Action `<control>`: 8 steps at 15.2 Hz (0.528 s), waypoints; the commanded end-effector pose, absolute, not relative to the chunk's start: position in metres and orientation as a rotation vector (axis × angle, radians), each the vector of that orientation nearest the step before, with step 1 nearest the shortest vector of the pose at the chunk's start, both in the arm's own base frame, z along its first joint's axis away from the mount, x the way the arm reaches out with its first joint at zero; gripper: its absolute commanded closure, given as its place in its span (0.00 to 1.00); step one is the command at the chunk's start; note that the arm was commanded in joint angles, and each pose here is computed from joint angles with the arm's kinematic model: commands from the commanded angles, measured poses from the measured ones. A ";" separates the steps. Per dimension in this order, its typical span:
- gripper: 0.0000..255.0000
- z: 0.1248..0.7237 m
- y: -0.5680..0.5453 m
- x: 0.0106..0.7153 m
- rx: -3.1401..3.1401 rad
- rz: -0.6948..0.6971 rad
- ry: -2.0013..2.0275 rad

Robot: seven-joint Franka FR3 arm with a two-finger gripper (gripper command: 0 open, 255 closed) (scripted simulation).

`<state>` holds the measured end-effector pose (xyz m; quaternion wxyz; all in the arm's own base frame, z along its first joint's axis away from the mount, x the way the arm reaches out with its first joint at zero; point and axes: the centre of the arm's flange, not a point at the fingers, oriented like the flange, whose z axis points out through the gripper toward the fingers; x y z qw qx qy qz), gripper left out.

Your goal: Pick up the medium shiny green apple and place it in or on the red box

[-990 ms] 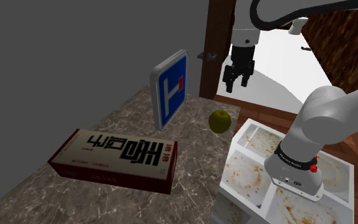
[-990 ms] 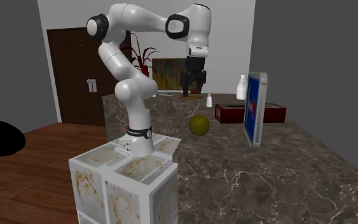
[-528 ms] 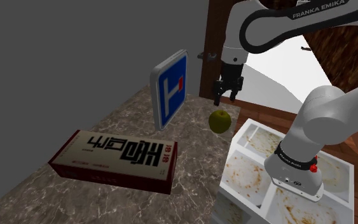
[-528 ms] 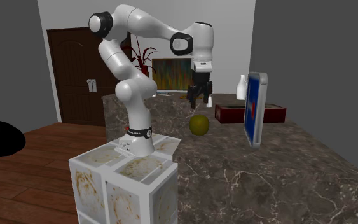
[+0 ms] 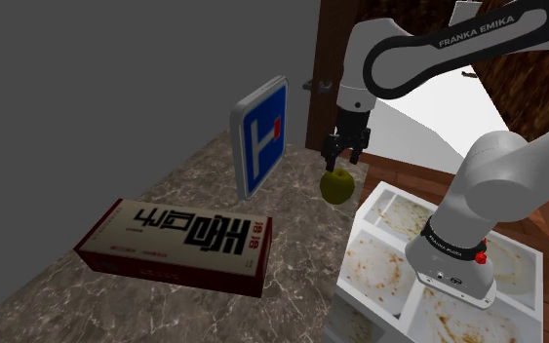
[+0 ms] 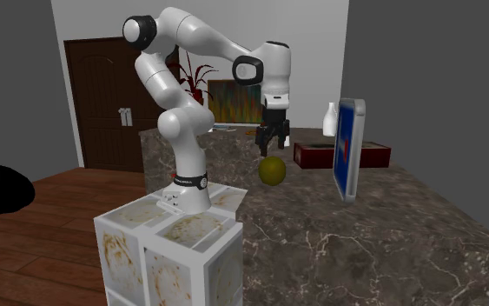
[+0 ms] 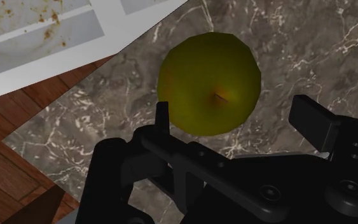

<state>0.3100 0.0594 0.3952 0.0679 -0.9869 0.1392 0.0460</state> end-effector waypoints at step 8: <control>1.00 0.395 0.059 0.310 -2.973 0.138 0.419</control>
